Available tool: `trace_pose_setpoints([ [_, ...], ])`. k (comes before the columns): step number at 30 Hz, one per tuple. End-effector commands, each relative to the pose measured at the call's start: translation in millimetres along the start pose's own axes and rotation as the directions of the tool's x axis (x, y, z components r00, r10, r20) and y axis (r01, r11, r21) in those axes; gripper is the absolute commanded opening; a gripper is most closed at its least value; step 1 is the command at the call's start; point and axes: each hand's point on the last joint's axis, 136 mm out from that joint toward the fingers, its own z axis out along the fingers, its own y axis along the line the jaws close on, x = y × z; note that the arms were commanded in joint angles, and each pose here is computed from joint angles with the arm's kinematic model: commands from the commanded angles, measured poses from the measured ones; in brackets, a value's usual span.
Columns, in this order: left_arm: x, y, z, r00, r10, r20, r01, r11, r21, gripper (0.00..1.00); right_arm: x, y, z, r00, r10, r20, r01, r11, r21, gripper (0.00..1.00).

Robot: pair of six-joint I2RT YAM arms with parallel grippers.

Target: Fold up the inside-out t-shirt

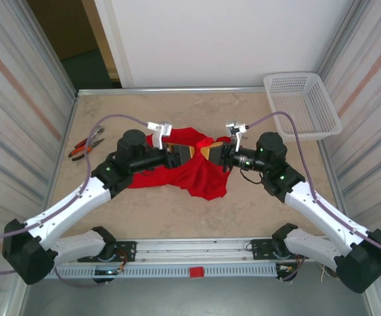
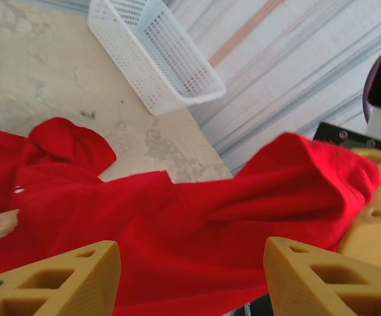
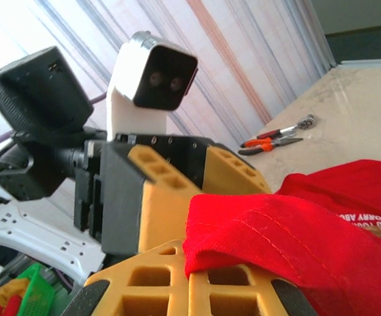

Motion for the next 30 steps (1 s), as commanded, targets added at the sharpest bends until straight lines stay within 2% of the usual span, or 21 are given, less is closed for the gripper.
trace_pose_setpoints([
  [1, 5, -12, 10, 0.998, 0.057, 0.029, -0.059, 0.996, 0.073, 0.62, -11, -4, -8, 0.999, 0.009, 0.053, -0.011, 0.999, 0.036, 0.0],
  [4, 10, -17, 21, 0.996, 0.092, 0.005, -0.092, 0.991, 0.102, 0.62, -23, -3, -11, 0.997, 0.003, 0.083, -0.007, 0.999, 0.046, 0.0],
  [6, 5, -19, 31, 0.995, 0.095, -0.005, -0.094, 0.99, 0.103, 0.57, -36, 2, -12, 0.995, -0.012, 0.101, 0.008, 0.999, 0.04, 0.0],
  [7, 0, -22, 35, 0.995, 0.101, 0.0, -0.1, 0.989, 0.108, 0.45, -44, 6, -13, 0.994, -0.023, 0.11, 0.019, 0.999, 0.037, 0.0],
  [9, -15, -26, 39, 0.993, 0.12, 0.019, -0.121, 0.988, 0.092, 0.06, -59, 8, -15, 0.991, -0.039, 0.13, 0.032, 0.998, 0.056, 0.0],
  [10, -26, -29, 38, 0.989, 0.142, 0.036, -0.144, 0.987, 0.074, 0.0, -69, 8, -18, 0.988, -0.054, 0.146, 0.043, 0.996, 0.076, 0.0],
  [15, -97, -41, 8, 0.961, 0.217, 0.171, -0.22, 0.976, -0.005, 0.0, -131, -24, -37, 0.963, -0.08, 0.256, 0.005, 0.961, 0.278, 0.0],
  [16, -111, -45, 0, 0.956, 0.229, 0.186, -0.234, 0.972, 0.004, 0.01, -145, -28, -40, 0.958, -0.068, 0.28, -0.014, 0.96, 0.28, 0.0],
  [18, -130, -46, -16, 0.946, 0.253, 0.204, -0.251, 0.967, -0.038, 0.33, -171, -25, -47, 0.946, -0.062, 0.318, -0.022, 0.967, 0.255, 0.0],
  [20, -140, -28, -37, 0.935, 0.276, 0.224, -0.246, 0.957, -0.153, 0.54, -190, -15, -53, 0.94, -0.076, 0.332, -0.007, 0.971, 0.24, 0.0],
  [22, -130, 10, -51, 0.949, 0.248, 0.196, -0.185, 0.938, -0.291, 0.61, -201, -5, -57, 0.937, -0.092, 0.336, 0.011, 0.972, 0.236, 0.0],
  [24, -102, 57, -61, 0.973, 0.171, 0.156, -0.096, 0.91, -0.402, 0.62, -204, 0, -59, 0.939, -0.103, 0.329, 0.025, 0.972, 0.233, 0.0],
  [27, -34, 119, -65, 0.996, 0.007, 0.093, 0.042, 0.858, -0.512, 0.64, -196, -1, -62, 0.945, -0.105, 0.31, 0.027, 0.969, 0.245, 0.0],
  [30, 31, 154, -62, 0.989, -0.133, 0.062, 0.145, 0.808, -0.571, 0.65, -185, -8, -65, 0.947, -0.099, 0.304, 0.016, 0.964, 0.266, 0.0],
])
